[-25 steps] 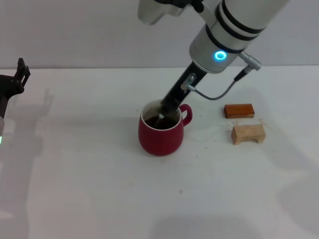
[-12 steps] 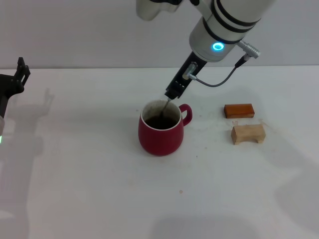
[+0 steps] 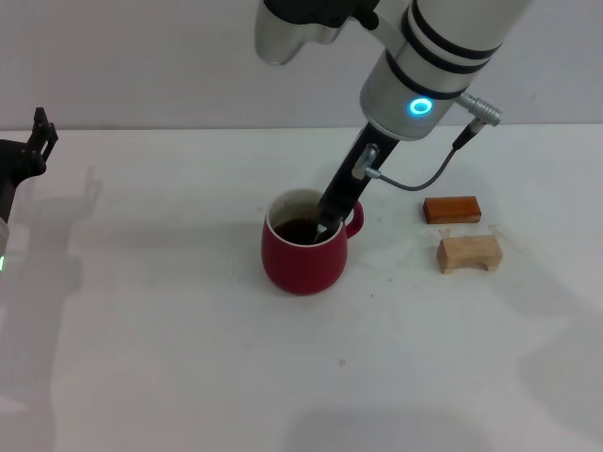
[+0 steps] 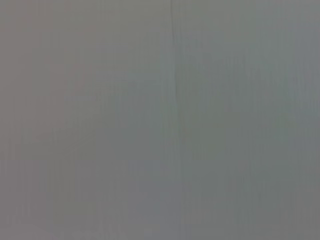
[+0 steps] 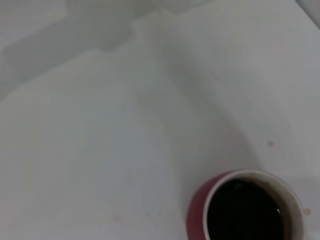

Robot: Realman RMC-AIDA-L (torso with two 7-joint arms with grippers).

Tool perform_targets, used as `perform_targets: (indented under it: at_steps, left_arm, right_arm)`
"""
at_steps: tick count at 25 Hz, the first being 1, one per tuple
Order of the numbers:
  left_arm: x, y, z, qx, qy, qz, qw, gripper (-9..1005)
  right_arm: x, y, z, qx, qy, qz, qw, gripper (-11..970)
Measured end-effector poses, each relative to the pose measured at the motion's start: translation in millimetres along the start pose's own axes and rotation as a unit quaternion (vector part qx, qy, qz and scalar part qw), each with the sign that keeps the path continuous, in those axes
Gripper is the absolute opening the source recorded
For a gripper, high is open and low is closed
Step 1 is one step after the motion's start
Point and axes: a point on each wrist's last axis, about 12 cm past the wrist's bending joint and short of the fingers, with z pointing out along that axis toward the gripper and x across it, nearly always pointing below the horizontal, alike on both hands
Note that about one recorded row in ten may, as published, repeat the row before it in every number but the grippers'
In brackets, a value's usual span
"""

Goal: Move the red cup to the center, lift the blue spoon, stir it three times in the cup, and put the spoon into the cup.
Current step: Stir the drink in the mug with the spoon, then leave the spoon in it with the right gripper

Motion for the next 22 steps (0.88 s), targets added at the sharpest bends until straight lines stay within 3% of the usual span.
perform_targets:
  at_steps: [22]
  left_arm:
    - [-2, -3.7, 1, 0.002, -0.003, -0.006, 1.000, 855]
  right_arm:
    - [-7, -1.2, 13, 0.054, -0.013, -0.028, 0.998, 304]
